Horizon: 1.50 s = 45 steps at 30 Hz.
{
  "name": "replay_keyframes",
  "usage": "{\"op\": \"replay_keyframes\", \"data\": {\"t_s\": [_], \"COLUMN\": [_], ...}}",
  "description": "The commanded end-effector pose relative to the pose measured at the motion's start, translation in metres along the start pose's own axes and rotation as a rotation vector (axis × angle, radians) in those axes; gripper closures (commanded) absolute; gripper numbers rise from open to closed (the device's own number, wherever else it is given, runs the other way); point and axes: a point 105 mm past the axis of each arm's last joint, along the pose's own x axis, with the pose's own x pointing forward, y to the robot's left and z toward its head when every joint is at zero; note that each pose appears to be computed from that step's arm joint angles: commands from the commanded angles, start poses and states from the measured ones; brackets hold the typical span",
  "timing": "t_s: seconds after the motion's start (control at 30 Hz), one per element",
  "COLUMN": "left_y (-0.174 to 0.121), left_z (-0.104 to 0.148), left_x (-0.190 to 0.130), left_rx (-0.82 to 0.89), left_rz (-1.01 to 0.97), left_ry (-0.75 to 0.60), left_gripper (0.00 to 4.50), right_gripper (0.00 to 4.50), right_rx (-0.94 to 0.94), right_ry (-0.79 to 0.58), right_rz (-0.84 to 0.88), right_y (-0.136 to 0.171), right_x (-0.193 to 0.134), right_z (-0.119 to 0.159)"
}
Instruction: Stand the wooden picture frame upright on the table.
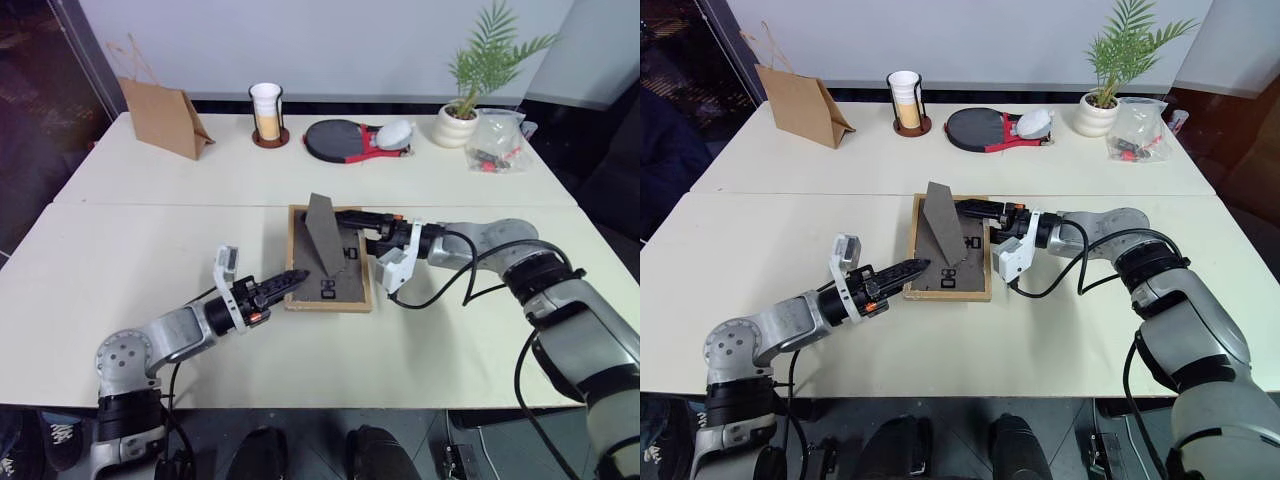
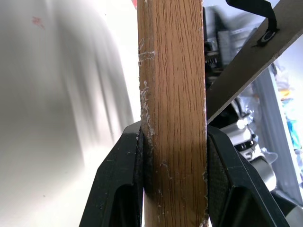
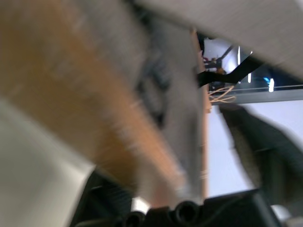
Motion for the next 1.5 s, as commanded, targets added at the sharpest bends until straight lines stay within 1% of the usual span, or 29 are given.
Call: {"op": "replay_keyframes", "data": {"t_s": [0.03, 0.07, 0.2, 0.23, 0.27, 0.3, 0.4, 0.43, 0.5, 0.53, 0.57, 0.6, 0.63, 0.67, 0.73, 0.8, 0.87, 0.93, 1.0, 1.1, 1.33, 1.5], "left_y": [-0.013, -0.013, -0.011, -0.01, -0.009, -0.008, -0.01, -0.014, -0.02, -0.022, -0.023, -0.023, -0.019, -0.016, -0.015, -0.016, -0.015, -0.014, -0.013, -0.012, -0.01, -0.006], "left_z": [-0.001, -0.001, -0.002, -0.002, -0.001, 0.0, 0.02, 0.027, 0.042, 0.048, 0.052, 0.054, 0.059, 0.063, 0.07, 0.074, 0.075, 0.076, 0.078, 0.079, 0.072, 0.066], "left_x": [0.0, 0.0, -0.004, -0.006, -0.011, -0.015, -0.041, -0.049, -0.064, -0.07, -0.074, -0.077, -0.079, -0.081, -0.081, -0.077, -0.074, -0.07, -0.068, -0.064, -0.059, -0.057], "left_rx": [0.027, 0.027, 0.042, 0.051, 0.077, 0.095, 0.253, 0.309, 0.482, 0.552, 0.615, 0.651, 0.738, 0.821, 0.932, 0.981, 1.025, 1.049, 1.062, 1.068, 1.075, 1.092], "left_rz": [-0.039, -0.038, -0.017, -0.007, 0.007, 0.016, 0.087, 0.095, 0.135, 0.148, 0.16, 0.162, 0.199, 0.225, 0.237, 0.221, 0.204, 0.194, 0.187, 0.176, 0.149, 0.151], "left_ry": [0.001, 0.001, 0.005, 0.007, 0.014, 0.019, 0.0, -0.008, 0.004, 0.017, 0.035, 0.048, 0.067, 0.086, 0.109, 0.108, 0.126, 0.133, 0.133, 0.13, 0.15, 0.176], "left_gripper": [3.46, 3.46, 3.46, 2.43, 2.04, 1.55, 0.13, 0.05, 0.05, 0.05, 0.05, 0.05, 0.05, 0.05, 0.05, 0.05, 0.05, 0.05, 0.05, 0.05, 0.05, 0.05], "right_gripper": [3.13, 3.41, 3.43, 3.43, 3.43, 3.43, 3.43, 3.43, 3.43, 3.43, 3.43, 3.43, 3.43, 3.43, 3.43, 3.43, 3.43, 3.43, 3.43, 3.43, 3.43, 3.43], "right_rx": [-0.032, -0.031, -0.005, 0.005, 0.03, 0.046, 0.136, 0.18, 0.288, 0.382, 0.506, 0.609, 0.792, 1.006, 1.315, 1.511, 1.654, 1.749, 1.824, 1.876, 1.924, 1.951], "right_ry": [0.003, 0.002, -0.002, -0.006, -0.005, -0.005, -0.003, 0.006, 0.039, 0.082, 0.127, 0.141, 0.148, 0.115, -0.026, -0.09, -0.145, -0.184, -0.217, -0.244, -0.171, -0.131], "right_rz": [-0.07, -0.073, -0.07, -0.069, -0.073, -0.077, -0.089, -0.094, -0.089, -0.078, -0.073, -0.067, -0.043, 0.016, 0.107, 0.211, 0.321, 0.391, 0.419, 0.456, 0.491, 0.508], "right_y": [-0.021, -0.022, -0.023, -0.024, -0.026, -0.027, -0.036, -0.038, -0.04, -0.039, -0.038, -0.036, -0.035, -0.031, -0.032, -0.029, -0.024, -0.021, -0.021, -0.018, 0.011, 0.027], "right_x": [0.003, 0.003, 0.0, -0.001, -0.002, -0.003, -0.008, -0.009, -0.011, -0.01, -0.009, -0.009, -0.009, -0.009, -0.008, -0.009, -0.01, -0.011, -0.009, -0.004, 0.008, 0.017], "right_z": [-0.008, -0.008, -0.009, -0.008, -0.009, -0.009, -0.011, -0.014, -0.021, -0.028, -0.036, -0.039, -0.043, -0.041, -0.026, -0.015, -0.004, 0.002, 0.004, 0.005, 0.002, 0.006]}}
